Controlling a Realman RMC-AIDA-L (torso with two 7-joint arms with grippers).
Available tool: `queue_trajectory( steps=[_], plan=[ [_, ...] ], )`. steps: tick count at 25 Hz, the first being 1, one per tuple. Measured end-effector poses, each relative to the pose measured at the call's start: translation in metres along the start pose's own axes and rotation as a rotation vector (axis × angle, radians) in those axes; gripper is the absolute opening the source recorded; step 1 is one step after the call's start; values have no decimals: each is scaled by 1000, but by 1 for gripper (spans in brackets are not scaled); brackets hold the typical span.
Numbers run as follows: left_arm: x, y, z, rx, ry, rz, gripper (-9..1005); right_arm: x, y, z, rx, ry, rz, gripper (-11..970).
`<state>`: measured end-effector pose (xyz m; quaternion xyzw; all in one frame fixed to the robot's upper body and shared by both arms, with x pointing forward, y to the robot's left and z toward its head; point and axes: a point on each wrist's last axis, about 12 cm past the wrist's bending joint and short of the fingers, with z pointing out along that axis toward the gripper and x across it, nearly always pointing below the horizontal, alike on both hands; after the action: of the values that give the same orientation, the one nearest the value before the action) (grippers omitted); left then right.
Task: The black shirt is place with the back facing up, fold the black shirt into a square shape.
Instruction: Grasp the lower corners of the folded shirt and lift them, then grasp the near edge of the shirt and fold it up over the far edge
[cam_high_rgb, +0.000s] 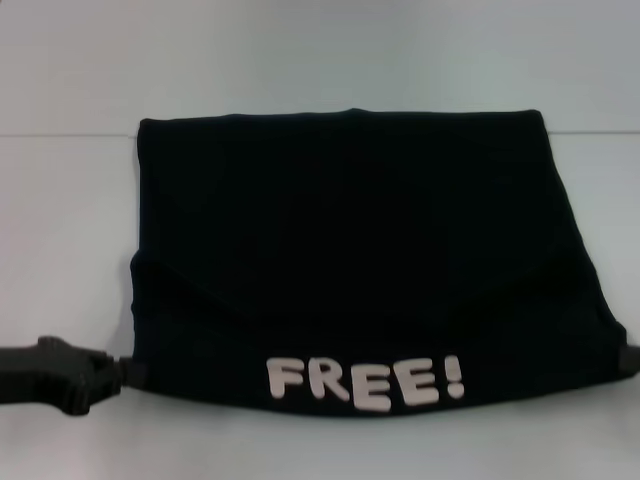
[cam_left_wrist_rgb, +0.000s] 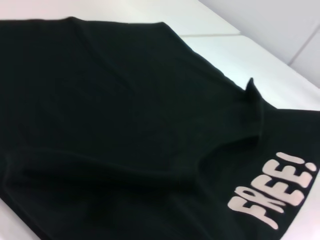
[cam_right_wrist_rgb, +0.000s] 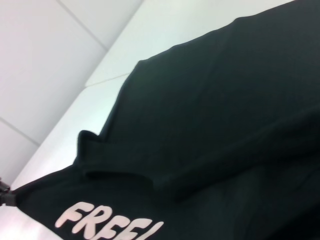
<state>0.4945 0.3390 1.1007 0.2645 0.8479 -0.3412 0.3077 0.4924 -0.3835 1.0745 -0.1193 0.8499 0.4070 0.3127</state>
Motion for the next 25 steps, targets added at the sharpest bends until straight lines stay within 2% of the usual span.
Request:
queue_trajectory(
  steps=[10, 16, 19, 21, 25],
  plan=[
    [13, -16, -12, 131, 10, -16, 17, 40, 12, -21, -97, 15, -15, 39],
    [15, -18, -20, 149, -8, -36, 17, 47, 15, -29, -111, 9, -24, 37],
    [3, -12, -19, 136, -29, -19, 17, 33, 13, -29, -101, -14, -50, 37],
    [-10, -5, -15, 120, -49, -7, 17, 13, 10, -25, -93, -19, -90, 38],
    [-49, 22, 6, 36, -96, -4, 17, -32, 5, -11, -52, -39, -151, 38]
  ],
)
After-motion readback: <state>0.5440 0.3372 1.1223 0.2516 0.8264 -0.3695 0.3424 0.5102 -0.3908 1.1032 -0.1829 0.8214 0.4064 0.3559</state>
